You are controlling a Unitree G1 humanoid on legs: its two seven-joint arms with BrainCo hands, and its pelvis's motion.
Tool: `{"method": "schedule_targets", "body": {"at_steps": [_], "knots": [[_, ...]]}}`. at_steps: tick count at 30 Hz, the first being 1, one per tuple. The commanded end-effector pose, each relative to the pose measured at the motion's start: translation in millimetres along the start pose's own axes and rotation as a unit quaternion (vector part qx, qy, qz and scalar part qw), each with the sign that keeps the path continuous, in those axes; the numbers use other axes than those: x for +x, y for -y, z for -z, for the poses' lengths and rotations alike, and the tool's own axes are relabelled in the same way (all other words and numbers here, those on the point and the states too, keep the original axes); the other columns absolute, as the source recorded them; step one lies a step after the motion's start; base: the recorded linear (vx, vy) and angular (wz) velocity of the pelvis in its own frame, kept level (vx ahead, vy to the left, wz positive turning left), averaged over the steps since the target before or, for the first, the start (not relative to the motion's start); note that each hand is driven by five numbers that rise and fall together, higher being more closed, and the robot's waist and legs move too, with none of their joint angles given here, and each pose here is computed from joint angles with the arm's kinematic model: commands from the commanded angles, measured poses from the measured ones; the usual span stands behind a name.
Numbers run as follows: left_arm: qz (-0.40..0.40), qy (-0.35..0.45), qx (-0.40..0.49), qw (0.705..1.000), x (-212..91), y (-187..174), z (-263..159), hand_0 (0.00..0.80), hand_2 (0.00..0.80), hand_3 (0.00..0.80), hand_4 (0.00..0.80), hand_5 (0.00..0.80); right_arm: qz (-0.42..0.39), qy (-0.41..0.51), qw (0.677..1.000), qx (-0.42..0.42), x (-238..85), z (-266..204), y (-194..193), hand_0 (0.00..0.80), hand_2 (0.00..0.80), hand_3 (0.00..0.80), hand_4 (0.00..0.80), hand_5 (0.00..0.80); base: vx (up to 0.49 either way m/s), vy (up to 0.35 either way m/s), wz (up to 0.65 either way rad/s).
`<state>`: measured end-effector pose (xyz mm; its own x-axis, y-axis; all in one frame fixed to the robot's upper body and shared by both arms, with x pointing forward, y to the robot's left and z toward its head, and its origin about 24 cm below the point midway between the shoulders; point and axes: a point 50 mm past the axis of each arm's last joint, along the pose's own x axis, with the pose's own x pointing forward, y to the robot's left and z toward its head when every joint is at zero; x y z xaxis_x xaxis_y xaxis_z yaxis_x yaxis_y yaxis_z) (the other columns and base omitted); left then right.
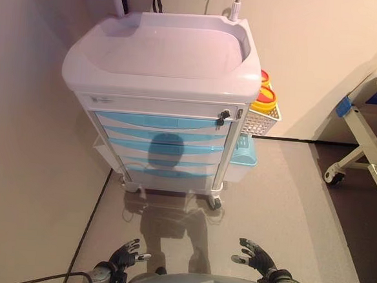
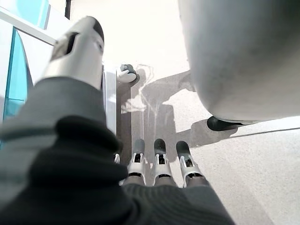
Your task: Open the drawer and pick up the medicine
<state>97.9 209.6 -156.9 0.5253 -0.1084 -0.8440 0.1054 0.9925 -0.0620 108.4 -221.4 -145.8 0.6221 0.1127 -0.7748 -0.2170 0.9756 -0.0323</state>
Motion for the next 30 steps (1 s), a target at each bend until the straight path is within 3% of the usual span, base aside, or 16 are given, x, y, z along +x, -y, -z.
{"method": "schedule_targets", "body": {"at_steps": [1, 19, 30], "knots": [[-0.003, 0.039, -0.004, 0.999, 5.1, -4.8, -20.9, 0.000, 0.000, 0.000, 0.000, 0.000, -0.011, 0.034, 0.999, -0.024, 11.5, -23.6, -3.5, 0.000, 0.000, 0.000, 0.000, 0.000, 0.000, 0.000, 0.00], [-0.028, 0.031, -0.080, 0.996, 0.5, -9.7, -7.3, 0.000, 0.000, 0.000, 0.000, 0.000, 0.001, 0.022, 0.999, -0.027, 7.1, -13.4, -2.4, 0.000, 0.000, 0.000, 0.000, 0.000, 0.056, 0.017, -0.02], [-0.037, 0.195, -0.129, 0.972, 6.3, -25.2, -76.8, 0.000, 0.000, 0.000, 0.000, 0.000, 0.039, 0.112, 0.992, -0.031, 16.0, -60.2, 16.8, 0.000, 0.000, 0.000, 0.000, 0.000, -0.079, 0.053, -0.14]]}}
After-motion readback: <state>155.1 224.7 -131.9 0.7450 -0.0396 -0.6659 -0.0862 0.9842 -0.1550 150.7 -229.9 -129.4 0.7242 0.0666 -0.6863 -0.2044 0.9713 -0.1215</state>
